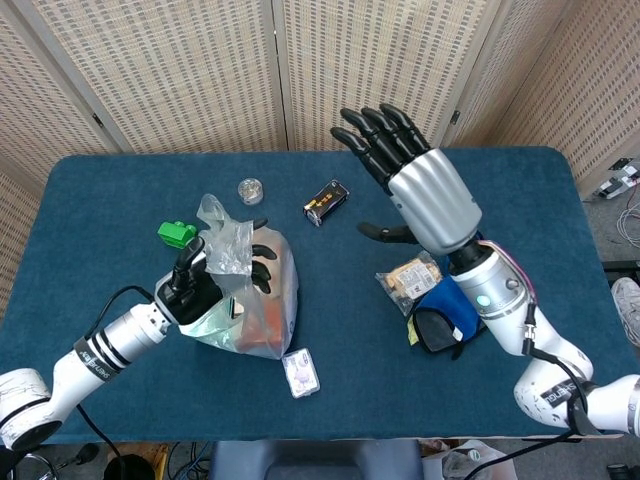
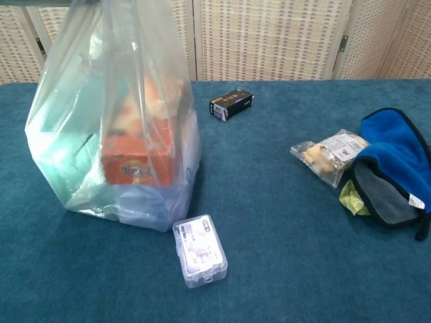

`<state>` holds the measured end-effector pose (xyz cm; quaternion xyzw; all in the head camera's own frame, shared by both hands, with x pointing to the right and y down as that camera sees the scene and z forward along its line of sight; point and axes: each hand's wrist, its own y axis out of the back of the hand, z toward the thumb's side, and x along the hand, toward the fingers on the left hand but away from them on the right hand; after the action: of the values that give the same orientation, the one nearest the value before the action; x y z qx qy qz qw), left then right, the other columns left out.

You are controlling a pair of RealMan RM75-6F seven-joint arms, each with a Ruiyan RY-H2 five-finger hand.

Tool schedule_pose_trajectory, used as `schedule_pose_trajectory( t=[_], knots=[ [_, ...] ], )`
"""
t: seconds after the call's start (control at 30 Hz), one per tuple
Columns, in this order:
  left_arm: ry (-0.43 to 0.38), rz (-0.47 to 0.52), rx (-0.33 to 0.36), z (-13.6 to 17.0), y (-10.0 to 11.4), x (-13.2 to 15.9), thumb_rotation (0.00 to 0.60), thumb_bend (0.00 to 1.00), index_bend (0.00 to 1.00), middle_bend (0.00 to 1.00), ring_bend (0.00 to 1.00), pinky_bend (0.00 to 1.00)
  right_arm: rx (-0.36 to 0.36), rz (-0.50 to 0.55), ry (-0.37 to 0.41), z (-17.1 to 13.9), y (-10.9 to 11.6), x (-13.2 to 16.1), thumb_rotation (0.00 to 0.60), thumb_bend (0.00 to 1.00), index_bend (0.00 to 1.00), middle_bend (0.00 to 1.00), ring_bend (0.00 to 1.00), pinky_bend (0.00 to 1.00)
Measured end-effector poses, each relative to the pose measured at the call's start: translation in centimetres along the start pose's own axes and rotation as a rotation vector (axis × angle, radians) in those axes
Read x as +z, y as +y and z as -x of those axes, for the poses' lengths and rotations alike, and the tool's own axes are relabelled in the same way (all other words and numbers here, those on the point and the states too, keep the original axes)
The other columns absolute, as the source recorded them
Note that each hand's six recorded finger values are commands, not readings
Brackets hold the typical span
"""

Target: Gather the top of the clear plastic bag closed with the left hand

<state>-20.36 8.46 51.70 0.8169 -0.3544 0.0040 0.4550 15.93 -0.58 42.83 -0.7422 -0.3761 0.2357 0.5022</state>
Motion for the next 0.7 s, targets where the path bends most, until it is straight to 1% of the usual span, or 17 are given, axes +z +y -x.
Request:
schedule_pose_trajectory(
  t=[0.07,0.1,0.13,0.17,0.23,0.27,0.4,0.5,0.57,0.7],
  knots=[
    [-0.007,0.019,0.002,-0.1,-0.1,0.3,0.334,0.14,0.09,0.34,0.40,0.44,0.004,-0.008,-0.021,-1.0,0.1,-0.8,0.600,0.00,0.00,0.00,0.00,0.00],
    [-0.011,0.027,0.004,-0.1,-0.1,0.4,0.365,0.14,0.10,0.35,0.40,0.46,0.008,-0.013,-0.030,-1.4,0.1,-1.2,0.600,0.00,0.00,0.00,0.00,0.00],
    [-0.017,0.036,0.006,-0.1,-0.1,0.7,0.420,0.14,0.10,0.35,0.40,0.47,0.016,-0.021,-0.043,-2.2,0.0,-1.6,0.600,0.00,0.00,0.00,0.00,0.00],
    [-0.021,0.043,0.008,0.0,-0.1,0.9,0.488,0.14,0.11,0.35,0.41,0.49,0.025,-0.027,-0.054,-2.8,-0.2,-2.0,0.600,0.00,0.00,0.00,0.00,0.00],
    [-0.027,0.060,0.011,0.0,-0.2,1.1,0.578,0.14,0.12,0.36,0.41,0.51,0.055,-0.041,-0.078,-4.4,-0.7,-2.8,0.600,0.01,0.00,0.00,0.00,0.01],
    [-0.029,0.068,0.011,0.1,-0.2,1.2,0.599,0.14,0.13,0.36,0.41,0.53,0.070,-0.046,-0.088,-5.1,-1.0,-3.1,0.600,0.02,0.00,0.00,0.00,0.02],
    [-0.037,0.109,0.019,0.2,-0.4,1.8,0.600,0.15,0.20,0.38,0.44,0.62,0.142,-0.063,-0.123,-8.1,-2.5,-4.2,0.600,0.04,0.00,0.03,0.02,0.07],
    [-0.044,0.118,0.033,0.2,-0.5,2.3,0.600,0.19,0.26,0.40,0.47,0.67,0.193,-0.060,-0.151,-10.3,-3.6,-4.8,0.600,0.07,0.00,0.06,0.04,0.09],
    [-0.048,0.122,0.040,0.2,-0.6,2.6,0.600,0.23,0.29,0.43,0.50,0.72,0.218,-0.052,-0.169,-11.7,-4.2,-5.2,0.600,0.07,0.00,0.06,0.04,0.09],
    [-0.055,0.114,0.057,0.1,-0.7,3.2,0.600,0.33,0.33,0.47,0.56,0.83,0.237,-0.025,-0.197,-13.8,-5.1,-5.7,0.600,0.07,0.00,0.06,0.04,0.09]
  ],
)
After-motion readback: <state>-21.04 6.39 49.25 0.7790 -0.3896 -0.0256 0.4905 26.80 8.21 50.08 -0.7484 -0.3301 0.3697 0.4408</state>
